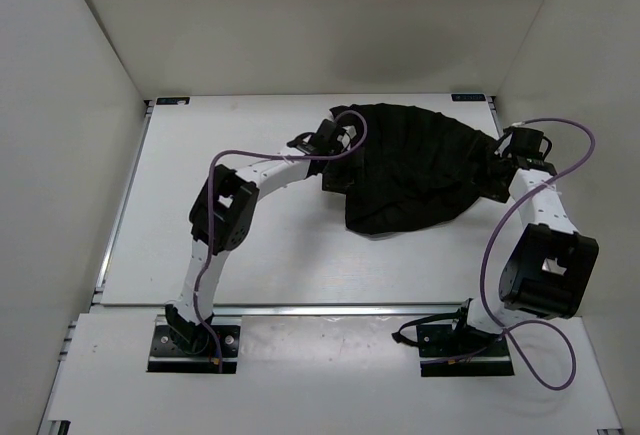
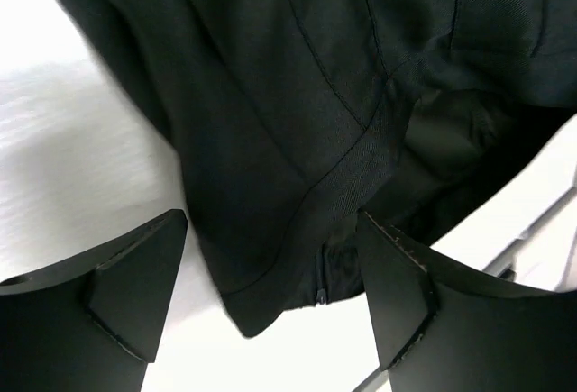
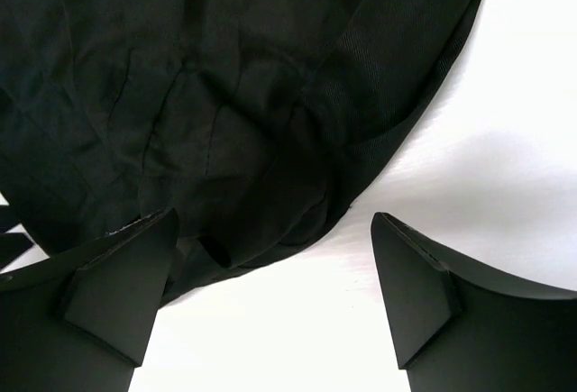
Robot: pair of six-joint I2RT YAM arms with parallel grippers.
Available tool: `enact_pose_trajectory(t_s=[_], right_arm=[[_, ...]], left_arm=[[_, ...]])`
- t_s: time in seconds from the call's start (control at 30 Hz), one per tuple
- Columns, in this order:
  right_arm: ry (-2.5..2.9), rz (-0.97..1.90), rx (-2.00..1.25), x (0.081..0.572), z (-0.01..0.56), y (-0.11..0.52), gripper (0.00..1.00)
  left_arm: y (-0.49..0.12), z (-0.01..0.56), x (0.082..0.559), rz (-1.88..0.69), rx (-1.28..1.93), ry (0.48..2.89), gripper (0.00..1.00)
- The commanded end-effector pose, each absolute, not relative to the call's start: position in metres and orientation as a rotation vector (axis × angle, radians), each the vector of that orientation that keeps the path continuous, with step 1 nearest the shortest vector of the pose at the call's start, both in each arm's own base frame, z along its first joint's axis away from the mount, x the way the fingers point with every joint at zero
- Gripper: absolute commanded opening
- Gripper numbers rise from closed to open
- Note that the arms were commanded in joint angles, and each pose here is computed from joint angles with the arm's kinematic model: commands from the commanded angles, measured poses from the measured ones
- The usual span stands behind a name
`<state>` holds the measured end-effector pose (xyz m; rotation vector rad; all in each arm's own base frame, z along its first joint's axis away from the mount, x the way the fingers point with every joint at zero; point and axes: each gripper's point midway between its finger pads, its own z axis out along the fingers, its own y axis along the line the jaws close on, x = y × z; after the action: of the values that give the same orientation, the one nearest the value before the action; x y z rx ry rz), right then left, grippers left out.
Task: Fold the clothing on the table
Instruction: Flatten the skirt out
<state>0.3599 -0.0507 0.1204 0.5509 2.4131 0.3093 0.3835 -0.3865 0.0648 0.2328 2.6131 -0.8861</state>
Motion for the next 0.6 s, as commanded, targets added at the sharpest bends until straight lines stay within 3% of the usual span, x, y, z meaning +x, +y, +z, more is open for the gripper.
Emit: enact_pose_trajectory(t_s=[0.0, 0.2, 0.3, 0.43, 0.5, 0.57], right_arm=[[2.352, 0.316, 0.507, 0.364, 0.138, -0.045, 0.86], [2.357, 0.299, 0.464, 0.359, 0.137, -0.042, 0.85], [2.37, 0.278, 0.45, 0.355, 0.135, -0.038, 0.85], [2.359, 0.287, 0.452, 0.349, 0.134, -0.037, 0.85], [2.351, 0.282, 0.464, 0.348, 0.133, -0.039, 0.85], [2.354, 0.277, 0.455, 0.345, 0.132, -0.038, 0.85]], left_arm=[[-0.405, 0.086, 0.384, -0.857, 0.25, 2.558, 0.85], [-0.416, 0.078, 0.382, -0.703, 0.222, 2.573, 0.72], [-0.412, 0.07, 0.377, -0.571, 0.241, 2.597, 0.74], [-0.407, 0.073, 0.371, -0.475, 0.265, 2.58, 0.7], [-0.398, 0.061, 0.37, -0.429, 0.258, 2.604, 0.59], [-0.393, 0.053, 0.364, -0.384, 0.272, 2.621, 0.28]])
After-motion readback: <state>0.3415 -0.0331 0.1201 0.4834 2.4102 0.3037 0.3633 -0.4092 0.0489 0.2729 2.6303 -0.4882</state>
